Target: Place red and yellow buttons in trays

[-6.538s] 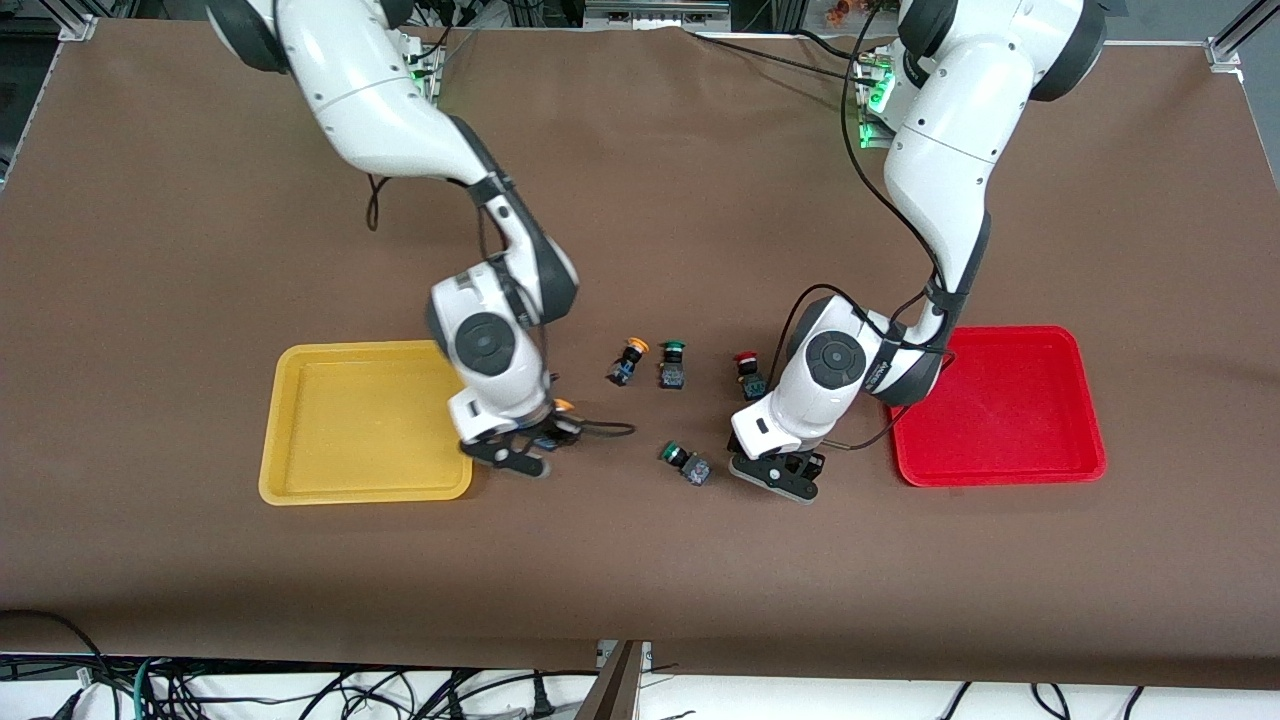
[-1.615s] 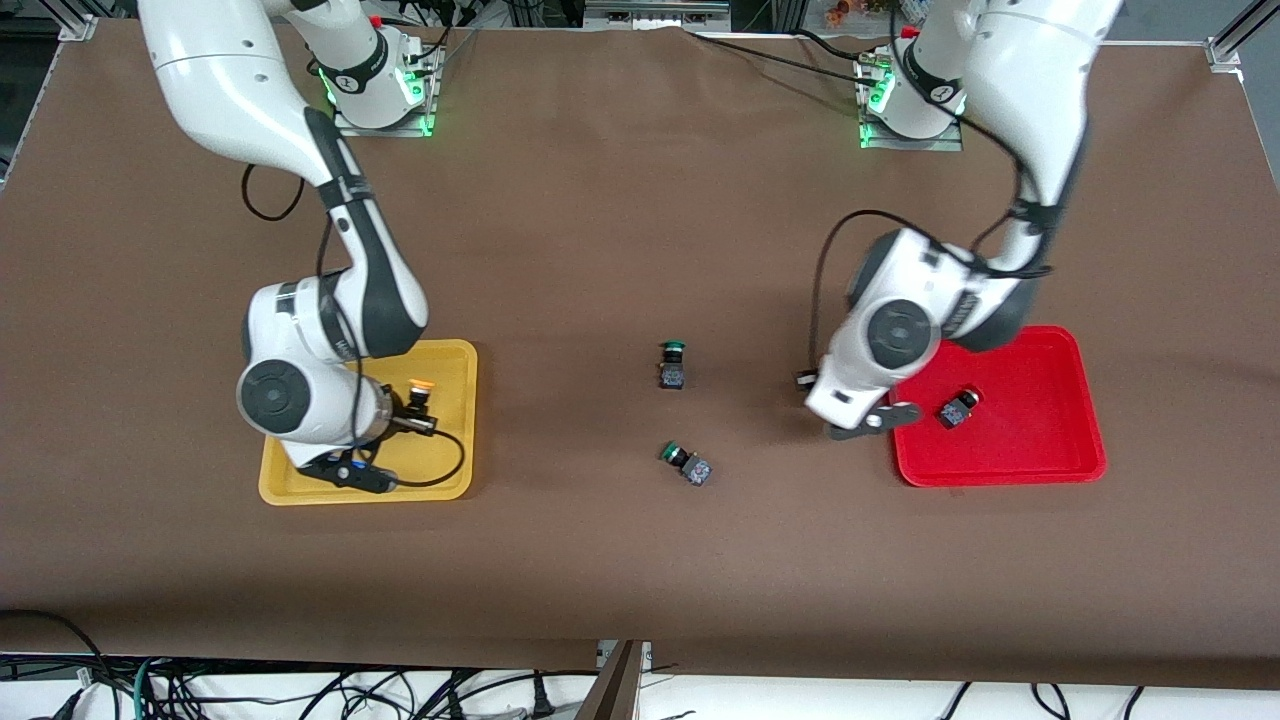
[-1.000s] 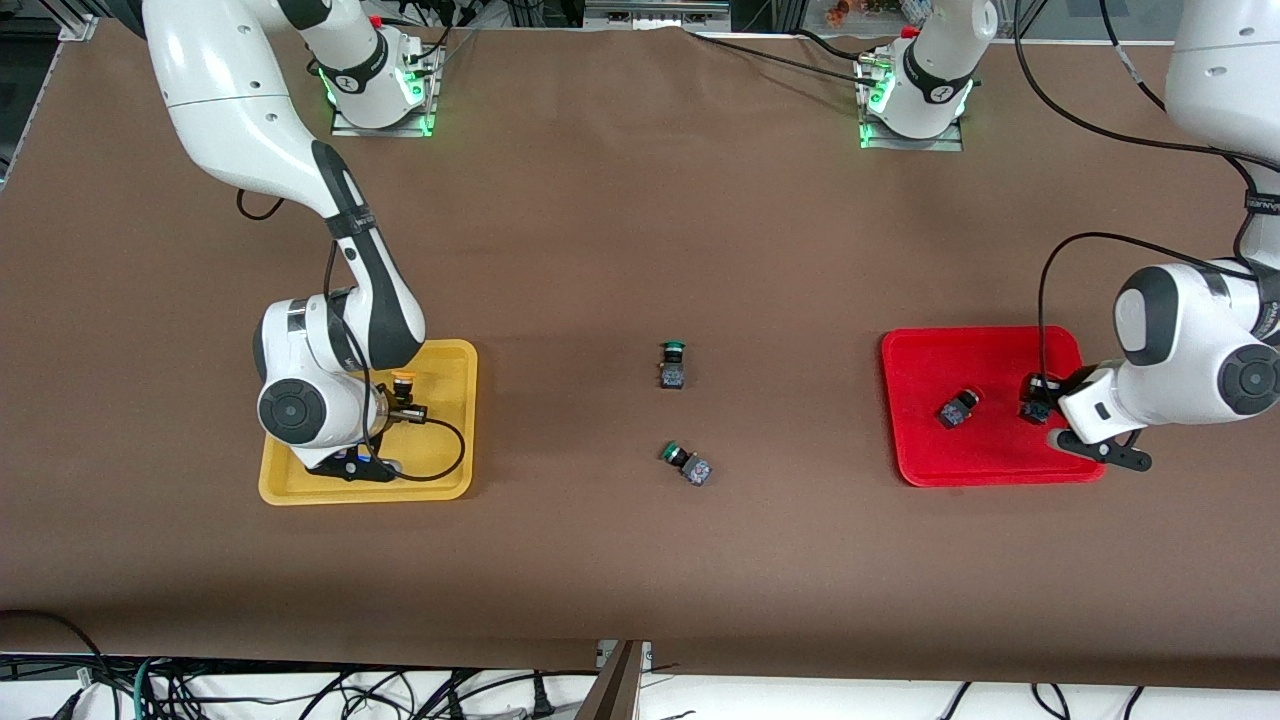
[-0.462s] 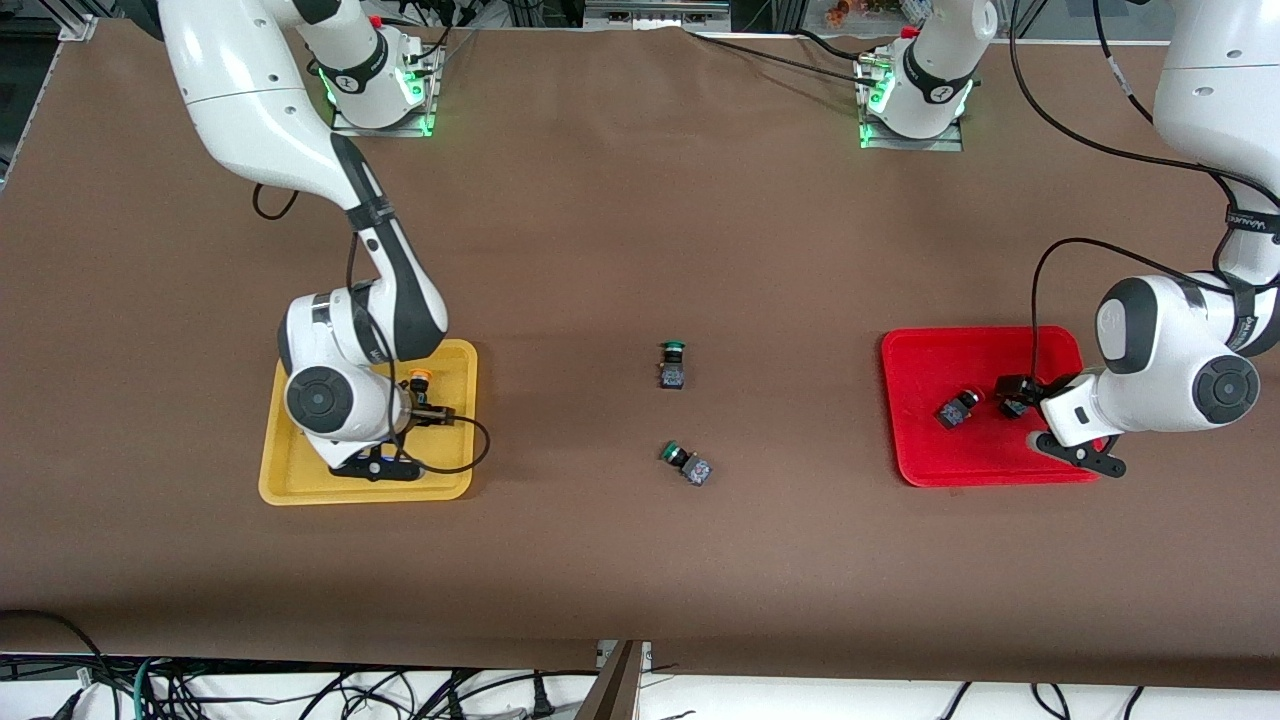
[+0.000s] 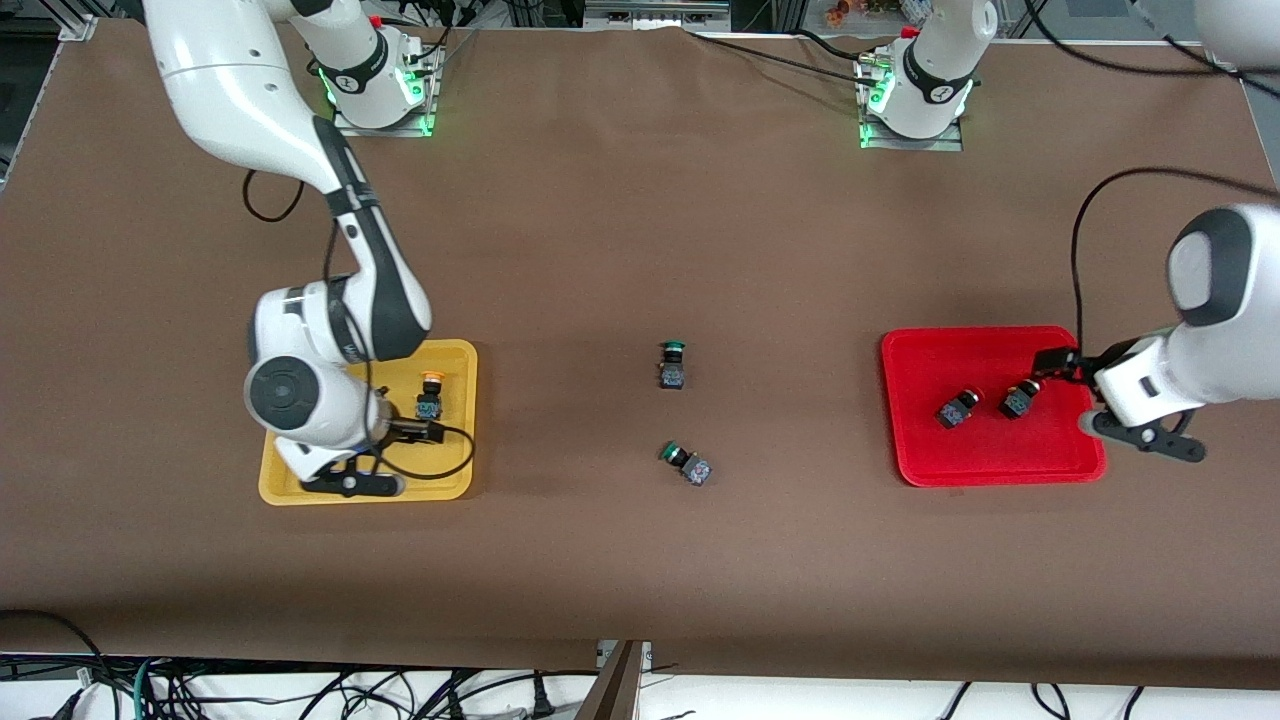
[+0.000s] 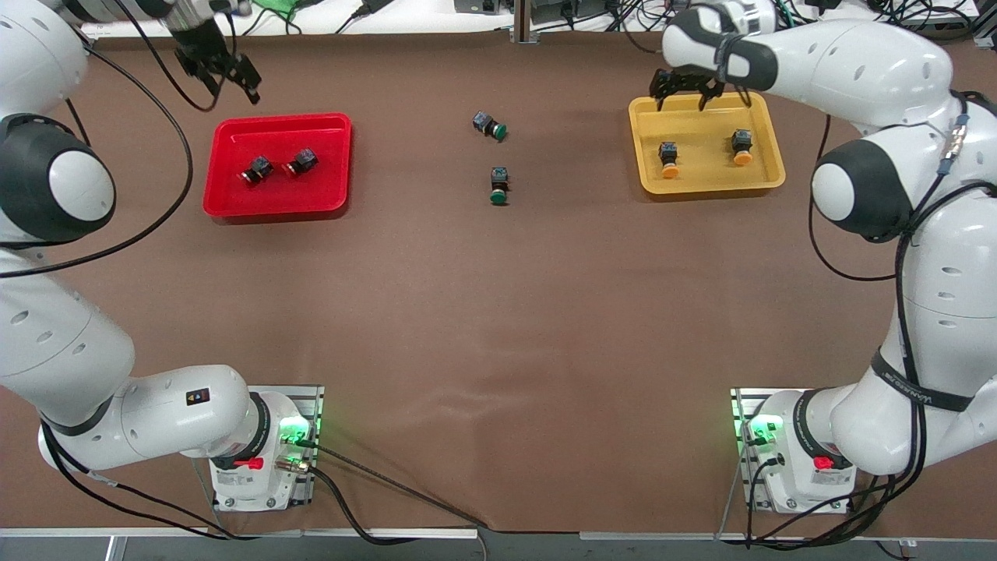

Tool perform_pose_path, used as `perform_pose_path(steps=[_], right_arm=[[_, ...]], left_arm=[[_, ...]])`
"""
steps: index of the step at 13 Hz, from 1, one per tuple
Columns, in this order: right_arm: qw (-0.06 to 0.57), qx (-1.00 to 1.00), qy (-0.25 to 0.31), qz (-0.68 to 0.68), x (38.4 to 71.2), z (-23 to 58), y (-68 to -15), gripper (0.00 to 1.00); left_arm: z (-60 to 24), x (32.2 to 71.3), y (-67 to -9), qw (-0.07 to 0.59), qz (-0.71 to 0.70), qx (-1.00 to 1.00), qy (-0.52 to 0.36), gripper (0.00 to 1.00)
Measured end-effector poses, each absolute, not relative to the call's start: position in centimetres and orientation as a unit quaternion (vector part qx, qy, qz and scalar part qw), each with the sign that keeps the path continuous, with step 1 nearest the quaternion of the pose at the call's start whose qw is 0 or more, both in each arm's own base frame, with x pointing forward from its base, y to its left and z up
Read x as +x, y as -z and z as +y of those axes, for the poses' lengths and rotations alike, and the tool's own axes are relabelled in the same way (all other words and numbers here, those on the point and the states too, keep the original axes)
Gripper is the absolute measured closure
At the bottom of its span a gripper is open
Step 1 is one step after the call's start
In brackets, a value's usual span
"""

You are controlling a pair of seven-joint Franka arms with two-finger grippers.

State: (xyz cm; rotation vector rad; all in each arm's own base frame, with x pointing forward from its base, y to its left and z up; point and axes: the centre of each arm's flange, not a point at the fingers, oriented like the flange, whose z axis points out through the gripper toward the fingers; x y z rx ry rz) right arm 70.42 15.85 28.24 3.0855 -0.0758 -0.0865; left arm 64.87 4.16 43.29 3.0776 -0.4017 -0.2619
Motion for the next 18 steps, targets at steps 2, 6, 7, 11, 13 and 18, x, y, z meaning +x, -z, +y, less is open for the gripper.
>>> perform_pose_path(steps=[2,6,7,11,13,18], right_arm=[[0.025,0.999,0.036,-0.019,70.6,12.6,-31.8,0.0],[0.024,0.997,0.068,0.002,68.5,8.0,-41.0,0.0],[0.022,0.997,0.07,0.002,67.6,7.5,-43.6,0.0],[0.007,0.998,0.062,-0.003,62.1,6.0,-55.7,0.0],[0.013,0.998,0.068,-0.006,59.3,4.6,-59.4,0.0],[0.007,0.997,0.072,-0.008,55.1,3.0,-64.3,0.0]], left_arm=[[2.0,64.2,-50.4,0.008,-0.122,0.99,0.074,0.0],[1.9,64.1,-58.1,-0.001,-0.111,0.994,0.023,0.0],[2.2,64.2,-58.7,-0.002,-0.107,0.994,0.016,0.0],[2.2,64.2,-58.6,-0.002,-0.029,0.999,0.024,0.0],[0.9,63.2,-58.7,-0.013,-0.007,0.999,0.036,0.0],[-1.0,57.1,-57.7,-0.018,0.009,1.0,-0.012,0.0]])
